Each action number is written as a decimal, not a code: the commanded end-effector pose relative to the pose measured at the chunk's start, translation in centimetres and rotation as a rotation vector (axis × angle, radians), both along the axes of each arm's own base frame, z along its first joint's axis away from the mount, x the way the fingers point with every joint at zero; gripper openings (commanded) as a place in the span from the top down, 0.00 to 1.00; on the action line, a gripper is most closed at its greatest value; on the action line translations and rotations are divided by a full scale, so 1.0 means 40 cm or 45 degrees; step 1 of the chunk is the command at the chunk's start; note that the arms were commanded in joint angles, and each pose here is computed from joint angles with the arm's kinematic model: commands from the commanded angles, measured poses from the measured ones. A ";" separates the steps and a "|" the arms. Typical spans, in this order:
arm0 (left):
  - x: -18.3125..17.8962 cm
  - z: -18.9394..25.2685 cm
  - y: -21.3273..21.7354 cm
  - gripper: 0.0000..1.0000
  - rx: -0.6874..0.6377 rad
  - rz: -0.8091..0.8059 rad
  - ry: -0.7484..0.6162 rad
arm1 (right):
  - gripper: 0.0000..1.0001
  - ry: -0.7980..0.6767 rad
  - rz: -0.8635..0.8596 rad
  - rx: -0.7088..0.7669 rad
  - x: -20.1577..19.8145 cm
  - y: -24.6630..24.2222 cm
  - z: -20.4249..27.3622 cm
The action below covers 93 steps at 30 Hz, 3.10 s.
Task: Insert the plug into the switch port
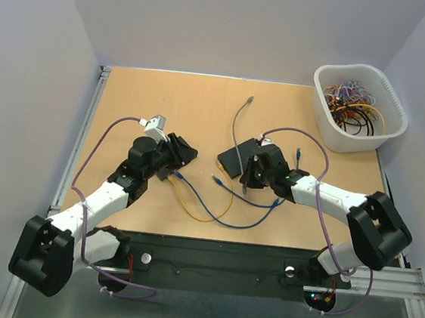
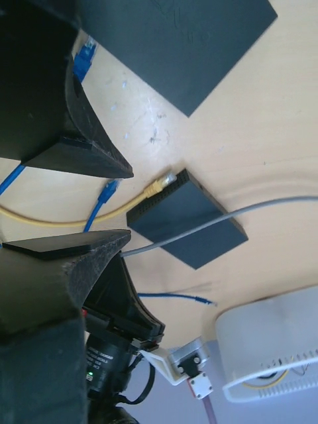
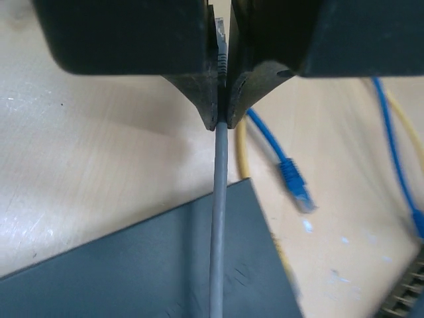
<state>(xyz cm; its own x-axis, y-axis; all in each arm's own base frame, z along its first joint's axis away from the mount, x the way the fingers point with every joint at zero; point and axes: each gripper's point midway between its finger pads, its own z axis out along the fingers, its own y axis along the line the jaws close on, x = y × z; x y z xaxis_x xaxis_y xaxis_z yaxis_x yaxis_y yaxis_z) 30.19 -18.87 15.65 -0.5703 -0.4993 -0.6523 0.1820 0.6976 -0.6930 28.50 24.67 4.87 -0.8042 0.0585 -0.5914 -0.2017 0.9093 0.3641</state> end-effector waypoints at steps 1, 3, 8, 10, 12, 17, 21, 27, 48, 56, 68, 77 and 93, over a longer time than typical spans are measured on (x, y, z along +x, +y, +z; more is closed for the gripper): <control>-0.021 0.111 -0.040 0.52 -0.058 -0.063 -0.161 | 1.00 -0.203 0.012 0.189 0.024 0.036 0.181; -0.036 0.134 -0.054 0.52 -0.072 -0.086 -0.194 | 1.00 -0.290 0.059 0.292 0.017 0.052 0.265; -0.054 0.201 -0.076 0.52 -0.132 -0.159 -0.301 | 1.00 -0.358 0.230 0.405 -0.044 0.071 0.348; -0.062 0.218 -0.088 0.51 -0.174 -0.191 -0.340 | 1.00 -0.371 0.289 0.441 -0.072 0.073 0.370; -0.074 0.217 -0.104 0.48 -0.213 -0.234 -0.348 | 1.00 -0.348 0.324 0.448 -0.096 0.071 0.356; -0.083 0.210 -0.144 0.42 -0.282 -0.289 -0.350 | 1.00 -0.335 0.435 0.455 -0.162 0.092 0.350; -0.056 0.162 -0.151 0.39 -0.272 -0.235 -0.254 | 1.00 -0.314 0.527 0.386 -0.223 0.122 0.329; -0.019 0.097 -0.105 0.39 -0.153 -0.067 -0.130 | 1.00 -0.122 0.578 0.008 -0.320 0.110 0.181; 0.004 0.098 0.089 0.39 0.021 0.205 -0.096 | 0.10 -0.183 0.293 -0.142 -0.428 0.113 0.264; 0.001 0.104 0.082 0.39 0.008 0.184 -0.112 | 0.14 -0.376 0.100 0.042 -0.201 0.121 0.425; -0.001 0.091 0.080 0.40 0.014 0.159 -0.119 | 0.38 -0.282 0.097 -0.059 0.173 0.273 0.303; -0.001 0.071 0.089 0.40 0.030 0.157 -0.115 | 0.46 -0.163 0.102 -0.073 0.317 0.344 0.147; 0.001 0.073 0.104 0.40 0.043 0.170 -0.130 | 0.53 -0.056 0.097 -0.116 0.340 0.372 0.000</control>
<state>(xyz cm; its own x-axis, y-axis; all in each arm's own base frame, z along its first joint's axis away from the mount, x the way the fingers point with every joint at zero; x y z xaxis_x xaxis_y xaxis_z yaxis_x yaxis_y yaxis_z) 30.09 -14.88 17.37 -0.4707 -0.5454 -0.6936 0.1091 0.7441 -0.6591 41.02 38.41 3.73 -0.7978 -0.0827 -0.5973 -0.2822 0.9266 0.2486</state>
